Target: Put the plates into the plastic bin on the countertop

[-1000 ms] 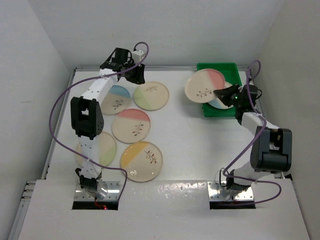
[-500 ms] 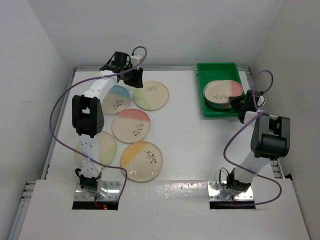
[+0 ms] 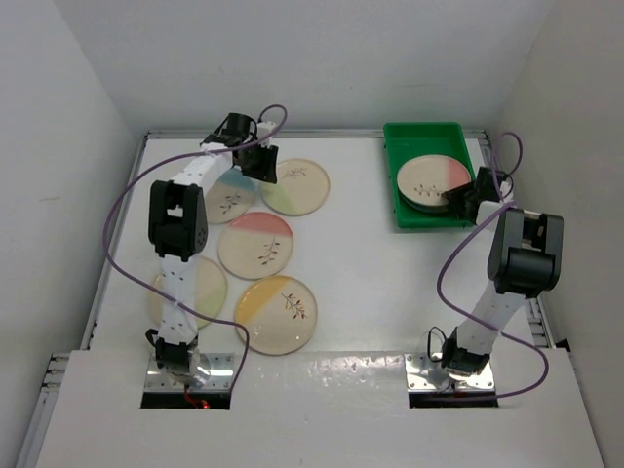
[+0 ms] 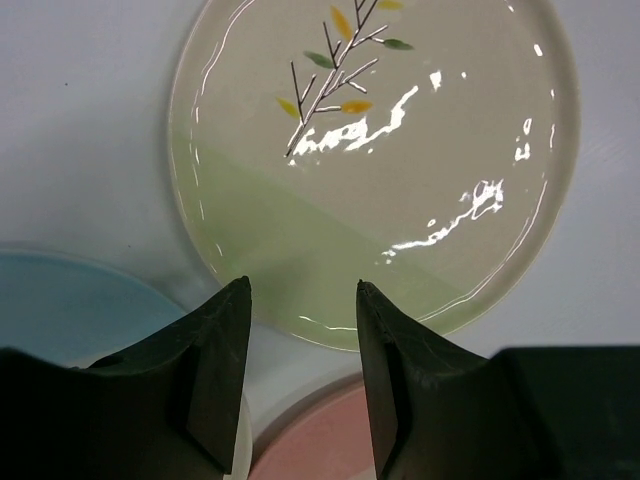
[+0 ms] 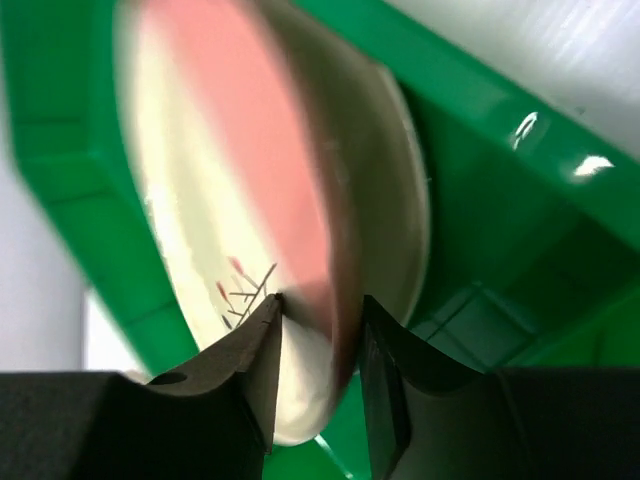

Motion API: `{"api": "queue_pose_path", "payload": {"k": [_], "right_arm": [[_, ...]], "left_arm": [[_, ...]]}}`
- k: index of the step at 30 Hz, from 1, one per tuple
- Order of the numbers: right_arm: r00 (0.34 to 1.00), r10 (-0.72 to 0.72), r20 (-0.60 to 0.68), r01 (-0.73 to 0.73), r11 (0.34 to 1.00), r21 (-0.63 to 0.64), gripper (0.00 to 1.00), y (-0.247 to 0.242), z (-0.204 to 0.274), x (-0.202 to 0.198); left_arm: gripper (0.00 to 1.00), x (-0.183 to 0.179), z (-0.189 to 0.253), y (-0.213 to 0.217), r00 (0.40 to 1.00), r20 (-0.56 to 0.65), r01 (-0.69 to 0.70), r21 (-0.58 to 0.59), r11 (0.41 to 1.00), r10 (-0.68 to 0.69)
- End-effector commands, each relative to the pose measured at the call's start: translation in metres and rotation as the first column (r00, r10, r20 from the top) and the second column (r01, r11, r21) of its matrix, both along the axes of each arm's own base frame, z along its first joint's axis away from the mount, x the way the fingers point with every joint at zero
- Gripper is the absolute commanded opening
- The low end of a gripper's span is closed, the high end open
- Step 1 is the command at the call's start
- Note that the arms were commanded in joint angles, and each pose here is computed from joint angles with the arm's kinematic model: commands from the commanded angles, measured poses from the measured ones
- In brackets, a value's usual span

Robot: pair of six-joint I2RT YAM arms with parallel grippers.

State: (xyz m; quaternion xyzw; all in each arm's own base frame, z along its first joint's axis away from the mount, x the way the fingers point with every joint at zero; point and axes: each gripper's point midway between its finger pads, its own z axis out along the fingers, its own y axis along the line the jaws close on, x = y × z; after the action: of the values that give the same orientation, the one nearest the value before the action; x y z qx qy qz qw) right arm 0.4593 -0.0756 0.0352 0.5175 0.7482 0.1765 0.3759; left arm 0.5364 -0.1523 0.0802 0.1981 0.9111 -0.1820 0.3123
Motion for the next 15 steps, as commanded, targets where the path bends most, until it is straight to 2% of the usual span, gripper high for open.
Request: {"api": "queue_pose_path", "payload": {"k": [1,2,3,4,8,12,15], "right_arm": [[0.995,0.032,-0.097,-0.038,0.997,-0.067,0.37,-0.009,-0.001,0.006],[0.986,0.044,-0.162,-0.055,0.996,-0.064,0.39,-0.009,-0.008,0.001],[0.984,0.054,-0.167,-0.066,0.995,-0.071,0.43,-0.011,-0.005,0.007],[0.979,0.071,-0.189,-0.087,0.993,-0.077,0.51,-0.01,-0.006,0.008],[0.97,0.093,-0.225,-0.124,0.984,-0.129,0.64,-0.009,-0.006,0.006],[0.956,0.115,-0.269,-0.179,0.957,-0.228,0.71,-0.012,0.011,0.003],[0.939,0.135,-0.315,-0.249,0.901,-0.355,0.76,-0.009,0.031,0.002]], "left_arm": [[0.49,0.011,-0.005,0.009,0.999,0.006,-0.032,0.002,0.999,0.032],[0.49,0.016,0.0,0.008,0.999,0.026,-0.032,-0.002,0.999,0.032],[0.49,0.016,-0.006,0.008,0.999,0.015,-0.032,0.0,0.999,0.032],[0.49,0.019,-0.008,0.009,0.999,0.019,-0.038,0.007,0.999,0.038],[0.5,0.031,-0.001,0.01,0.997,0.065,-0.05,0.012,0.999,0.049],[0.5,0.041,-0.003,0.02,0.993,0.092,-0.081,0.067,0.995,0.074],[0.5,0.041,-0.009,0.03,0.992,0.099,-0.095,0.12,0.988,0.083]]}}
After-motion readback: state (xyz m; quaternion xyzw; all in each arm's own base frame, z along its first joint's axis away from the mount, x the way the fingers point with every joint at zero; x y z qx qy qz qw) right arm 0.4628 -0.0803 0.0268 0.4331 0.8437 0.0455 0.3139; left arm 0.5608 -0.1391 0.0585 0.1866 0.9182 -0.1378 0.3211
